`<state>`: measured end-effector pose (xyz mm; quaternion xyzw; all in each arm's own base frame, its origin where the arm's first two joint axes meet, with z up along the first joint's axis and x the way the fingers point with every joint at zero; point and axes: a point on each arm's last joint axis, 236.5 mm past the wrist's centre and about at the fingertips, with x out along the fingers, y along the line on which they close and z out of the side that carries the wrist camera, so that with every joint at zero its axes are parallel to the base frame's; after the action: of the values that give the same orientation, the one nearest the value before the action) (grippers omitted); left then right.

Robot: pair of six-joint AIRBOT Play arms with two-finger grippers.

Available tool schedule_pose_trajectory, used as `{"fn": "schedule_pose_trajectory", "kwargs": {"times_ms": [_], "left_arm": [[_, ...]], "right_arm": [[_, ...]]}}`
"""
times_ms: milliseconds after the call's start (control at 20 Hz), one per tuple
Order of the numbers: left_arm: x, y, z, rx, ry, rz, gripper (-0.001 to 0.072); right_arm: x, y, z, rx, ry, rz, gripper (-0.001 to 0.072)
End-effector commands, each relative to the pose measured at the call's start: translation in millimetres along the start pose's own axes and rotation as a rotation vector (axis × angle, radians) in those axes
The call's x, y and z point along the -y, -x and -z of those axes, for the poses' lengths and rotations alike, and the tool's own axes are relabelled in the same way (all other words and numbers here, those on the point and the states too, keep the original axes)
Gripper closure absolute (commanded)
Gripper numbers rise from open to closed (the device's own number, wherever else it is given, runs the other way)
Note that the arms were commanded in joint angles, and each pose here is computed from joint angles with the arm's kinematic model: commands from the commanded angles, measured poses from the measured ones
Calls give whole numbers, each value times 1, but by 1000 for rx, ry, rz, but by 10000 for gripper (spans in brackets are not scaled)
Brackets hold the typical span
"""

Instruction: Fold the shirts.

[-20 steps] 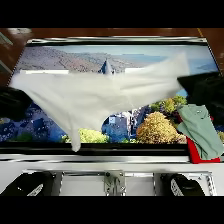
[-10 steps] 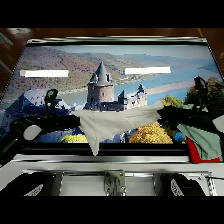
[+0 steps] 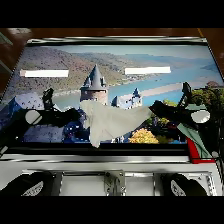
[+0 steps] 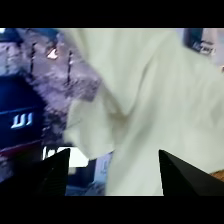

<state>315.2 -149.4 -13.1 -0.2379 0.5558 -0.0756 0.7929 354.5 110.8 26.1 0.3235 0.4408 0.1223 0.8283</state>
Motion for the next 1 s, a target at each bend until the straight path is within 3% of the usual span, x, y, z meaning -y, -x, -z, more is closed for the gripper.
{"fn": "schedule_pose_trajectory", "kwargs": {"times_ms": [0,350,650,700,750,800,850,950], "left_arm": [[-41,37,71,-387,-20,-91,55],[27,-45,130,-304,187,158,26],[39,-89,138,-238,222,144,50],[38,-91,131,-211,228,143,244],[39,-91,121,-179,234,152,564],[46,-87,112,-158,223,171,656],[60,-79,97,-123,162,211,657],[107,-40,62,3,-121,331,659]], "right_arm": [[3,-4,7,-29,34,7,654],[8,-3,25,-104,63,23,653],[7,-3,29,-123,63,19,654],[7,-2,30,-127,63,18,653],[7,-2,31,-130,63,18,653],[6,-2,32,-134,63,17,653],[6,-2,32,-134,62,16,653],[0,0,31,-131,67,-3,654]]}}
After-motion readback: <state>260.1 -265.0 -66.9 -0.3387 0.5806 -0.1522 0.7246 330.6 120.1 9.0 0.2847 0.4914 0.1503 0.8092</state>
